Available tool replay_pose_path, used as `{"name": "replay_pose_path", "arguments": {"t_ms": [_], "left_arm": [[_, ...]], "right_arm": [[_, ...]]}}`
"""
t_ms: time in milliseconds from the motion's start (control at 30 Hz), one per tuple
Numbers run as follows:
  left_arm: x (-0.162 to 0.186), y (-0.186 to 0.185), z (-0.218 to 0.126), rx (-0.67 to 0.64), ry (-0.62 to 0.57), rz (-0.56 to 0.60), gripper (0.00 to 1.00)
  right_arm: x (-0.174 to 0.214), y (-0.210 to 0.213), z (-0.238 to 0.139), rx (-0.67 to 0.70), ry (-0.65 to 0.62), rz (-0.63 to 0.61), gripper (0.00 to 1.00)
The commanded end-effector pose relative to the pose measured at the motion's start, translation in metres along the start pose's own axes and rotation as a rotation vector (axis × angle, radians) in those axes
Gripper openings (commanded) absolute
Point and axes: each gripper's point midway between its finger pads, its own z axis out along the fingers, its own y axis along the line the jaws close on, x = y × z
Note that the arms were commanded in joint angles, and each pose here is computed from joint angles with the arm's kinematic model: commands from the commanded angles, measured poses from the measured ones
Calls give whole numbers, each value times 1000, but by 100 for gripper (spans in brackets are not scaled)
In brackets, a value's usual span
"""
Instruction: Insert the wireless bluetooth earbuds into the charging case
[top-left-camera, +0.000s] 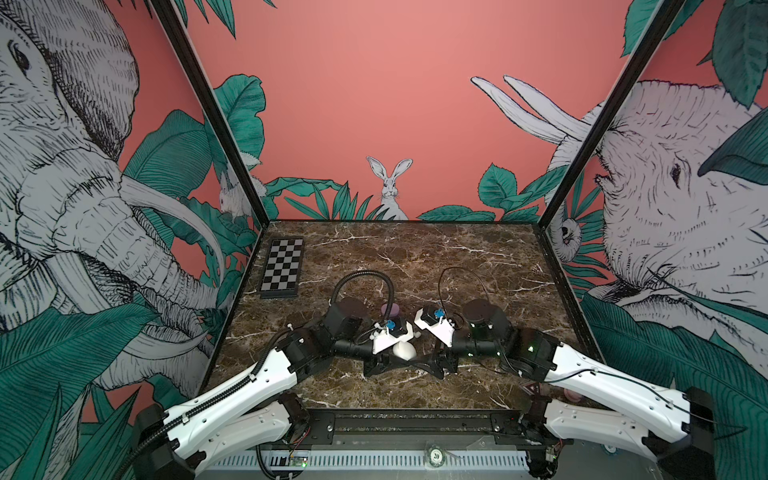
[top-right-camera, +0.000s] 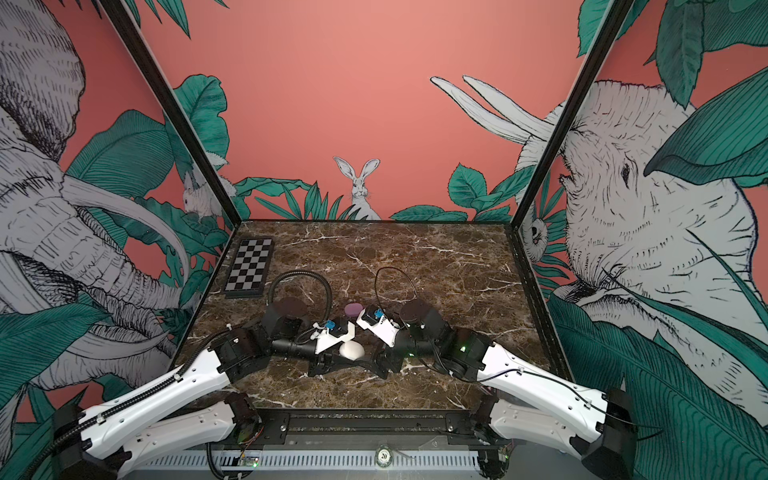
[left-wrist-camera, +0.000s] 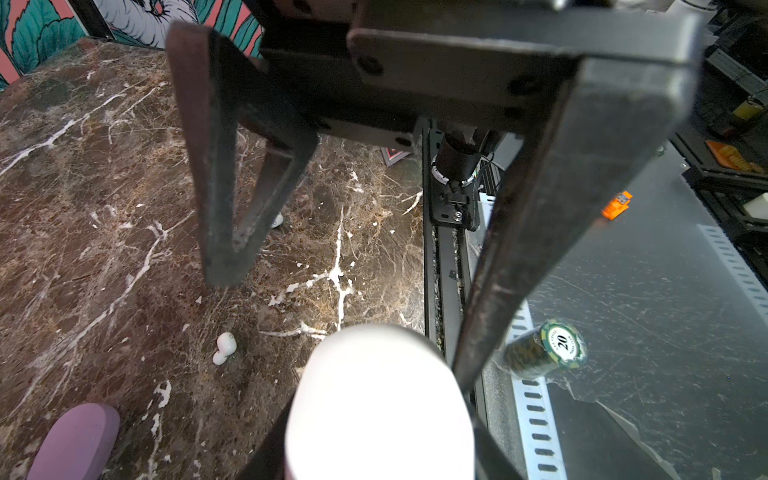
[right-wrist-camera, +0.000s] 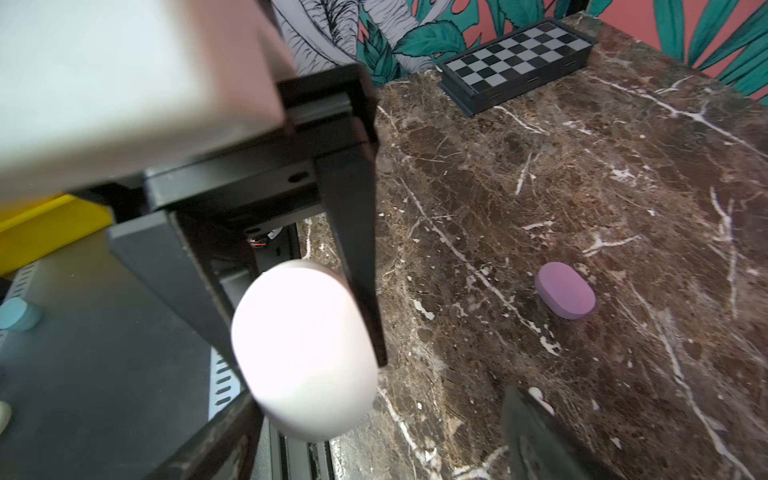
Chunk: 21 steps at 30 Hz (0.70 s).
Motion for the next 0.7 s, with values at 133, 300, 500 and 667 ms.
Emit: {"name": "replay_pose_path", "arguments": {"t_ms": [133,300,500,667], "left_arm": [[-2,-8,-1,43,-16,17,0],[-2,-8,0,44,-16,18,0],[-1,-7,1,45,-12,16,0],[-1,-7,1,45,-13,16,0]], "right_arm": [[-22,-12,-9,86,-53,-30,88],[-26,-17,-14,122,-66,-35,88],[-30,-24,-17,165,-75,-37,88],[-32,-26,-18,176,-81,-34,88]]}}
